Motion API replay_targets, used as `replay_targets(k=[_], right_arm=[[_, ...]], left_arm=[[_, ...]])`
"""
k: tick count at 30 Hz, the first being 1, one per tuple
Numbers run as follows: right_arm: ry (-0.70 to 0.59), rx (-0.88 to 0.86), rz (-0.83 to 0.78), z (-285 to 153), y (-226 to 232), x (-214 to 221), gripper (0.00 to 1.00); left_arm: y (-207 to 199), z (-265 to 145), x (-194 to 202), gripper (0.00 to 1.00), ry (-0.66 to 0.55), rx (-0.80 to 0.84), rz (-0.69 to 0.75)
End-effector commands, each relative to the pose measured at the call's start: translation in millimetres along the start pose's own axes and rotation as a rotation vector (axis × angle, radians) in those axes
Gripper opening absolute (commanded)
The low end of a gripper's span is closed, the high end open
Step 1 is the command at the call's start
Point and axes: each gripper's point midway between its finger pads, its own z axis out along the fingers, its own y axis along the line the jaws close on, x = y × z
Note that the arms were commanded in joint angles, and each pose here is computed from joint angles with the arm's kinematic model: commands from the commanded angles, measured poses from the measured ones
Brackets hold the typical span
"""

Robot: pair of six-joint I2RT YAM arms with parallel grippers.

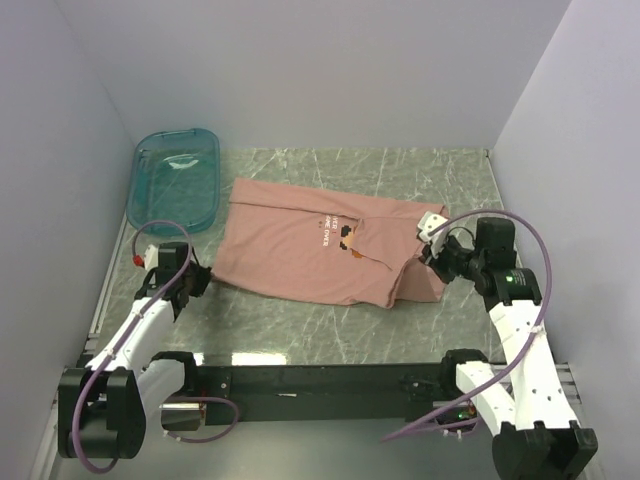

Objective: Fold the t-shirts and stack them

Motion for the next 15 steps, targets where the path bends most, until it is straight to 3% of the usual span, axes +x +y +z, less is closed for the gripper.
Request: replay_targets(k=[1,9,15], right_arm=[[-0.065,0.097,0.021,-12,-30,-23,0.00],[-0.104,0.244,0.104,-31,-79,-34,0.00],[-0.100,0.258,0.155,-26,-102,-28,0.00]], left_arm=[[-40,-9,-18,0.00,-0.032,0.111,-0.018],[-69,-9,-31,0.00,-0.045,0.153,-0.024],[-90,2,-38,0.00,-0.033,0.154,-0.005]])
